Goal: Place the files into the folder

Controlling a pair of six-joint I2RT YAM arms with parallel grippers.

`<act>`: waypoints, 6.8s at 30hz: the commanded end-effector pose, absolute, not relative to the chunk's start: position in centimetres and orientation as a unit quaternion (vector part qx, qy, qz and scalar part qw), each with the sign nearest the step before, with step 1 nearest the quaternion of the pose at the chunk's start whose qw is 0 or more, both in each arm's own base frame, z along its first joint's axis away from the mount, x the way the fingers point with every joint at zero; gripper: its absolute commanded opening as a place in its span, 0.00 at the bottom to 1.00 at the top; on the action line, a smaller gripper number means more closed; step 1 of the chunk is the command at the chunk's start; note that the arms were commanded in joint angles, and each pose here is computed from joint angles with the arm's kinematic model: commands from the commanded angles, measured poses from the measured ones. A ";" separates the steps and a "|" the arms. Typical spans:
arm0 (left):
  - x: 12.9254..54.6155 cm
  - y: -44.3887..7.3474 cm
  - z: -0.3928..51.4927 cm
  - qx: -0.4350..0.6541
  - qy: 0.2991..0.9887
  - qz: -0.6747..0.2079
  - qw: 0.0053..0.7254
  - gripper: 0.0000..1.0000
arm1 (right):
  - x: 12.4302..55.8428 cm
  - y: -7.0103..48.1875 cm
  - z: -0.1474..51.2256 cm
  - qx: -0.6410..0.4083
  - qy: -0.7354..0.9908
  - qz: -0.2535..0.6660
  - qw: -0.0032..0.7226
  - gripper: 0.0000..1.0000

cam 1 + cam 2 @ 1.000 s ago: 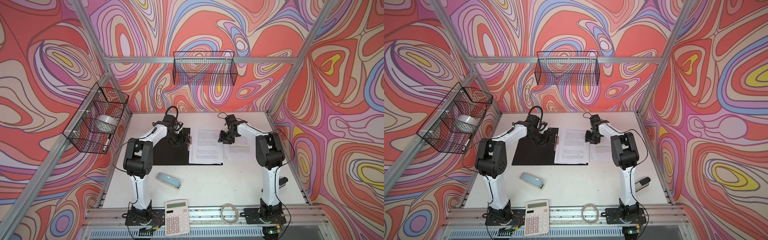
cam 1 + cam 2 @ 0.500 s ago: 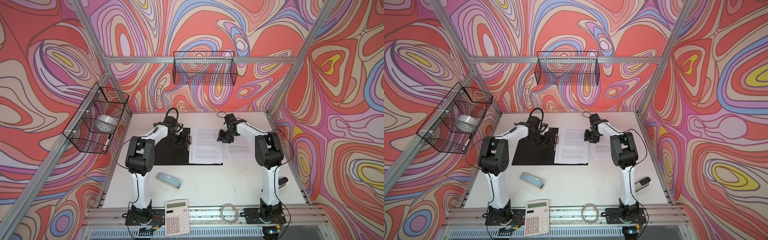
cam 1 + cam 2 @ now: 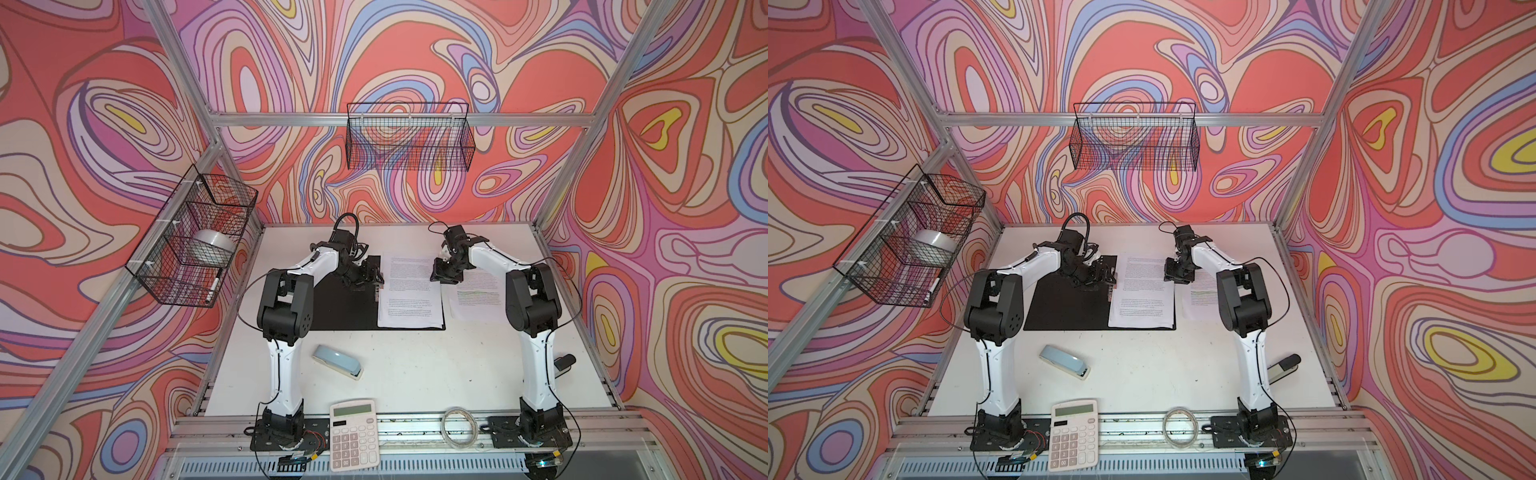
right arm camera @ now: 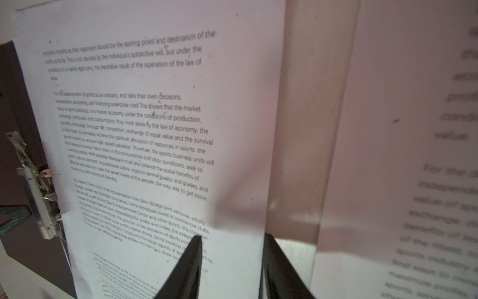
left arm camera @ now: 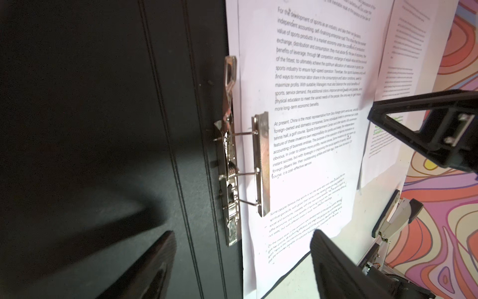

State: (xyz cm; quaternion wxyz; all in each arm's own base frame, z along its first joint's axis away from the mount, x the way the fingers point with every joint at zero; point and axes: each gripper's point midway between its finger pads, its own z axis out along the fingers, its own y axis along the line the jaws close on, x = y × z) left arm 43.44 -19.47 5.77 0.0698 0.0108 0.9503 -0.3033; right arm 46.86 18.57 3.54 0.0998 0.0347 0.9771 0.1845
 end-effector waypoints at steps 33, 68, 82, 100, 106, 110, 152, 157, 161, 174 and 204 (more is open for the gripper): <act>40.0 -19.5 10.3 0.068 0.944 -0.315 0.072 0.74 | 43.0 20.6 9.2 0.037 0.964 0.229 0.132 0.37; 32.3 -23.5 6.3 0.167 0.936 -0.307 -0.033 0.62 | 33.6 20.5 3.8 0.072 0.973 0.214 0.045 0.30; 33.4 -22.1 7.3 0.169 0.952 -0.254 -0.009 0.62 | 34.5 19.8 3.8 0.064 0.978 0.189 0.062 0.30; 33.5 -21.9 4.3 0.152 0.963 -0.221 -0.036 0.42 | 35.3 18.9 9.8 0.078 0.965 0.201 0.152 0.30; 33.0 -22.3 3.4 0.154 0.963 -0.216 -0.052 0.34 | 35.3 18.9 9.8 0.080 0.964 0.201 0.153 0.30; 32.8 -22.2 3.0 0.151 0.963 -0.215 -0.062 0.27 | 35.3 18.9 9.8 0.081 0.964 0.201 0.153 0.30; 34.2 -22.0 15.4 0.225 0.951 -0.207 0.047 0.70 | 34.0 12.2 8.5 0.069 0.979 0.003 0.194 0.46; 36.1 -22.0 19.1 0.222 0.946 -0.215 0.103 0.70 | 34.3 13.2 7.5 0.035 0.981 -0.020 0.188 0.45; 36.6 -21.5 19.9 0.201 0.946 -0.230 0.109 0.70 | 34.6 14.3 6.8 0.014 0.982 -0.034 0.184 0.44; 37.5 -19.4 19.9 0.160 0.949 -0.252 0.105 0.70 | 34.5 14.5 3.5 -0.011 0.984 -0.082 0.157 0.43; 37.3 -19.5 19.6 0.154 0.948 -0.260 0.098 0.70 | 34.2 13.6 2.3 -0.026 0.982 -0.116 0.143 0.08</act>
